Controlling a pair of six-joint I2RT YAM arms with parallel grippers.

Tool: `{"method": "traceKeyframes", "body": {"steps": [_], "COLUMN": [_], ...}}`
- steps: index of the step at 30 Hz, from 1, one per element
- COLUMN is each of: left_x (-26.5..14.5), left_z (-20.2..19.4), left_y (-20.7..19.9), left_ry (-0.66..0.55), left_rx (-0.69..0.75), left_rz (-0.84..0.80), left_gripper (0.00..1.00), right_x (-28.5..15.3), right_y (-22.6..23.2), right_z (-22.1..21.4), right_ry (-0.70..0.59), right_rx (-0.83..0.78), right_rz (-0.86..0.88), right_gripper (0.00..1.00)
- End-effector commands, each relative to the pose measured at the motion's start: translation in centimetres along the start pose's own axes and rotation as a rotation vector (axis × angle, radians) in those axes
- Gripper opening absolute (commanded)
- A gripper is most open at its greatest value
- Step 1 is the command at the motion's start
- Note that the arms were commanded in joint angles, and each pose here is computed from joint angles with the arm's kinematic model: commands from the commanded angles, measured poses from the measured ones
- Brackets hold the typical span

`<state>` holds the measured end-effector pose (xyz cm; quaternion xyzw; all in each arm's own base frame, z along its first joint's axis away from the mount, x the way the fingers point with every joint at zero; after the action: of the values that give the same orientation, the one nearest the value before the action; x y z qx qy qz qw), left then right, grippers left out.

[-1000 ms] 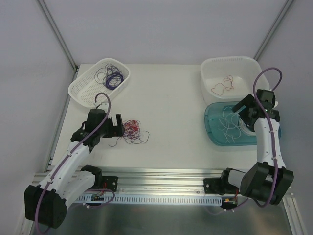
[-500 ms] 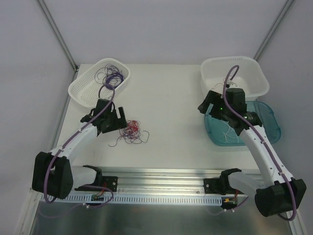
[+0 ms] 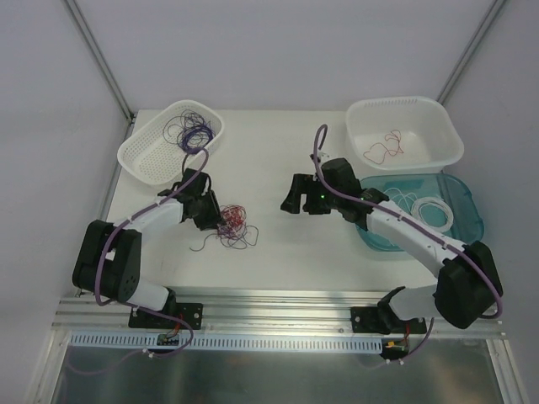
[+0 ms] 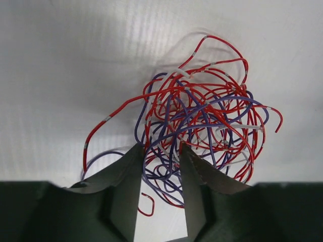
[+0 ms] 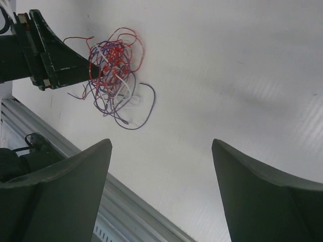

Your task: Untangle the cables

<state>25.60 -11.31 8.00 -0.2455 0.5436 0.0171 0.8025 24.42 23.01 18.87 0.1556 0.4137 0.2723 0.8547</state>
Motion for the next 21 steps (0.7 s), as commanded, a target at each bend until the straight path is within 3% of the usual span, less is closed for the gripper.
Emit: {"method": "traceKeyframes", "body": {"steps": [1, 6, 9, 21], "left_x": [0.0, -0.1, -0.2, -0.3], "left_z": [-0.5, -1.7, -2.1, -2.7], "left_y": [-2.4, -2.9, -3.2, -3.6], "left_ry": [0.029, 0.07, 0.088, 0.125], "left_rx": [-0.02, -0.053, -0.073, -0.102], "left_rz": [-0.094, -0.145, -0.178, -0.216], "left_gripper": [0.31, 0.14, 0.06, 0.02], "right_x": [1.8, 4.8, 6.5, 12.8], "right_y": [2.4, 2.5, 2.8, 2.7], "right_z": [0.8, -0.3, -1.4, -4.0], "right_ry": [-0.027, 0.016, 0.06, 0.18], "right_rx": [-0.013, -0.003, -0.016, 0.011], "right_rz": [0.125, 0.183, 0.236, 0.344], "right_gripper": [0.84, 0.55, 0.47, 0.34]}}
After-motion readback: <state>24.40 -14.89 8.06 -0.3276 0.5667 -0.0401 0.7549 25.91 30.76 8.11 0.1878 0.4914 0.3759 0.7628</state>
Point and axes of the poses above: each gripper's point midway between its finger pads, its own x axis out along the fingers, its own y axis along the line the jaws close on, z = x × y, the point moved 5 cm from there along -x, back along the fingers, and after that the axes turned 2 degrees about -x, right-handed, at the moved point
